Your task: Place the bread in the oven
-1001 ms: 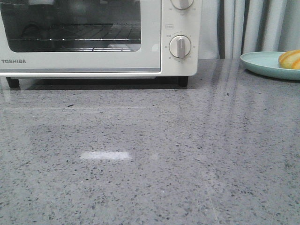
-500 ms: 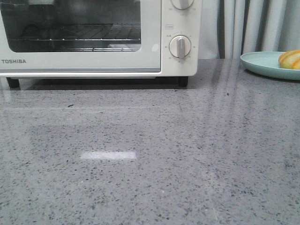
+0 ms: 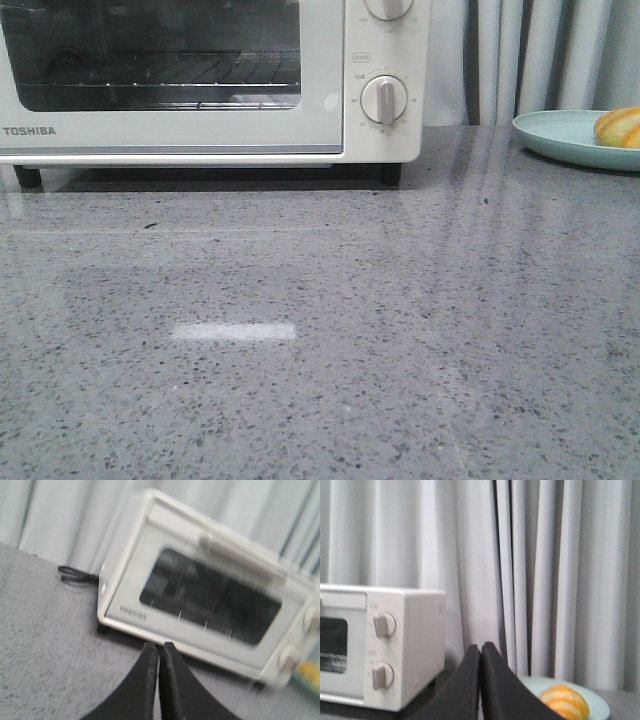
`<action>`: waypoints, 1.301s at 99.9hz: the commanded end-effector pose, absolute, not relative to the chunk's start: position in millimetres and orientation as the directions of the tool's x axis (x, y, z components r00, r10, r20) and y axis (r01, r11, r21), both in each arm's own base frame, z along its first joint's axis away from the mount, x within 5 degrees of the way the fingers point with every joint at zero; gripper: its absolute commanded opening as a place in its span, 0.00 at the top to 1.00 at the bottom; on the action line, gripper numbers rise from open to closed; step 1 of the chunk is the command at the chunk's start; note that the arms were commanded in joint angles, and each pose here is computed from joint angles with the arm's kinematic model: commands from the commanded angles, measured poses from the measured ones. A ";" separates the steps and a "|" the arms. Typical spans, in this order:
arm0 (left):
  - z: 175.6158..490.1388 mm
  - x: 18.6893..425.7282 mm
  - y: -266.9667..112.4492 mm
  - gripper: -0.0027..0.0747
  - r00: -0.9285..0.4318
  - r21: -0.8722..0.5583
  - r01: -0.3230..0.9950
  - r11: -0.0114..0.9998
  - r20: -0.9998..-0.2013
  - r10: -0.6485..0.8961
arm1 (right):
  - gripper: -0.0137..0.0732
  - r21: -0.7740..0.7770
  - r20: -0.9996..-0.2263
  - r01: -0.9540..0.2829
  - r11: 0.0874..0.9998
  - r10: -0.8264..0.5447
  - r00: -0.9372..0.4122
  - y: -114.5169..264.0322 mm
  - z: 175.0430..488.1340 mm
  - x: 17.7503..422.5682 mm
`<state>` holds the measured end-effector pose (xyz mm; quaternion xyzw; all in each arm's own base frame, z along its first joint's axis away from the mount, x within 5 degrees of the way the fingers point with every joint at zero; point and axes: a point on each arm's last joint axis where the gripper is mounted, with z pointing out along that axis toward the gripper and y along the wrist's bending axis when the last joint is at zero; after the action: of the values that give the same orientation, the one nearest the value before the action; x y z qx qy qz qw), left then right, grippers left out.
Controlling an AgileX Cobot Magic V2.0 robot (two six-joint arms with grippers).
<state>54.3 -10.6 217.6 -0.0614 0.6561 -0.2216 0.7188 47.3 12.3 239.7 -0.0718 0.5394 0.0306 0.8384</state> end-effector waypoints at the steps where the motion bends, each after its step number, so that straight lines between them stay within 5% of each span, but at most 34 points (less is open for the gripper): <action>1: 218.9 52.9 -3.5 0.99 0.120 -0.512 0.226 0.829 -0.830 -0.545 | 0.90 -0.082 -0.860 -0.154 0.985 0.008 0.511 14.2 244.5 41.2; 18: 218.5 53.1 -2.9 0.99 0.108 -0.557 0.224 0.800 -0.802 -0.588 | 0.90 -0.057 -0.856 -0.156 0.986 0.033 0.516 13.2 246.7 40.6; 33: 221.1 52.7 -2.1 0.99 0.105 -0.598 0.226 0.769 -0.770 -0.630 | 0.90 0.367 -0.852 -0.158 0.917 0.399 0.338 -0.8 247.9 46.1; 40: 226.5 51.5 -2.1 0.99 0.114 -0.597 0.236 0.767 -0.767 -0.632 | 0.90 0.423 -0.829 -0.166 0.891 0.454 0.327 -1.8 253.4 46.3; 53: 245.1 49.7 -6.0 0.99 0.092 -0.560 0.265 0.785 -0.796 -0.599 | 0.90 0.398 -0.843 -0.167 0.902 0.431 0.323 -0.6 276.0 45.9; 66: 270.7 54.8 -16.8 0.99 -0.024 -0.432 0.285 0.856 -0.896 -0.444 | 0.90 0.296 -0.953 -0.069 0.953 0.299 0.048 3.2 291.5 57.1; 84: 320.3 80.4 -26.8 0.99 -0.115 -0.220 0.291 0.931 -0.974 -0.194 | 0.90 0.202 -0.965 0.005 0.979 0.200 -0.172 2.4 317.6 82.6; 97: 355.6 107.2 -32.9 0.99 -0.093 -0.110 0.301 0.947 -0.992 -0.085 | 0.90 0.201 -0.955 0.015 0.979 0.200 -0.218 3.2 331.9 99.0; 130: 406.9 186.2 -57.8 0.99 -0.112 -0.098 0.324 0.941 -0.992 -0.065 | 0.90 0.203 -0.963 -0.065 0.977 0.188 -0.192 10.6 339.9 100.5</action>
<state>169.9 -49.9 380.3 0.0879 0.7647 -0.1407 0.6227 98.4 9.1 321.8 0.0560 0.7973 0.0964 0.5932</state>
